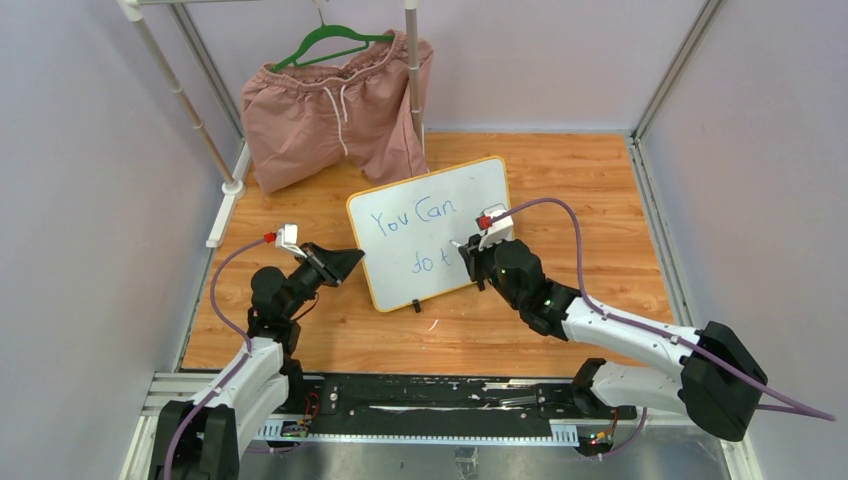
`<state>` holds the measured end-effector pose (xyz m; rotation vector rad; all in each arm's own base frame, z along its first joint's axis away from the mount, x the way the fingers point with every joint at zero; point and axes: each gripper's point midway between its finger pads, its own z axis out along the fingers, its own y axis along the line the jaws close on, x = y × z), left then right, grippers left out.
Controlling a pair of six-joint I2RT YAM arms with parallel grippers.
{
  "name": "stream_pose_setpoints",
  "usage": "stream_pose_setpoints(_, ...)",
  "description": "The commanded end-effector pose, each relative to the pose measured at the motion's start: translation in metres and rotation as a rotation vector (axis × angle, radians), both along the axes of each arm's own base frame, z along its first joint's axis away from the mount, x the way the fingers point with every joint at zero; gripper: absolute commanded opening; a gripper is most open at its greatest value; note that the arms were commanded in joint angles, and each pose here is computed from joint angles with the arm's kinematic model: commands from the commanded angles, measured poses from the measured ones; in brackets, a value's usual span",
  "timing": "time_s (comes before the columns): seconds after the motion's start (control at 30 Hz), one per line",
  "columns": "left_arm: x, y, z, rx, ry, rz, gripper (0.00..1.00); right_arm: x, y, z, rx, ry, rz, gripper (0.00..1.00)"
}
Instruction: Write a sentence on the whiteboard
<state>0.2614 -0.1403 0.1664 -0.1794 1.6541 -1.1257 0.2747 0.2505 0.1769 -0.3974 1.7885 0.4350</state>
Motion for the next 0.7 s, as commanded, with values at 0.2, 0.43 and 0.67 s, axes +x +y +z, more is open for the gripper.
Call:
stream_pose_setpoints(0.2,-0.003,-0.003,0.010,-0.012,-0.046,-0.014,0.00,0.004,0.001,0.007,0.040,0.002,-0.009,0.00)
stream_pose_setpoints(0.43,-0.003,-0.003,0.010,-0.012,-0.045,-0.014,0.00,-0.004,-0.005,-0.009,0.026,0.039,-0.002,0.00)
stream_pose_setpoints(0.67,-0.002,-0.003,0.011,-0.012,-0.046,-0.014,0.00,-0.012,-0.011,-0.023,0.017,0.072,-0.003,0.00)
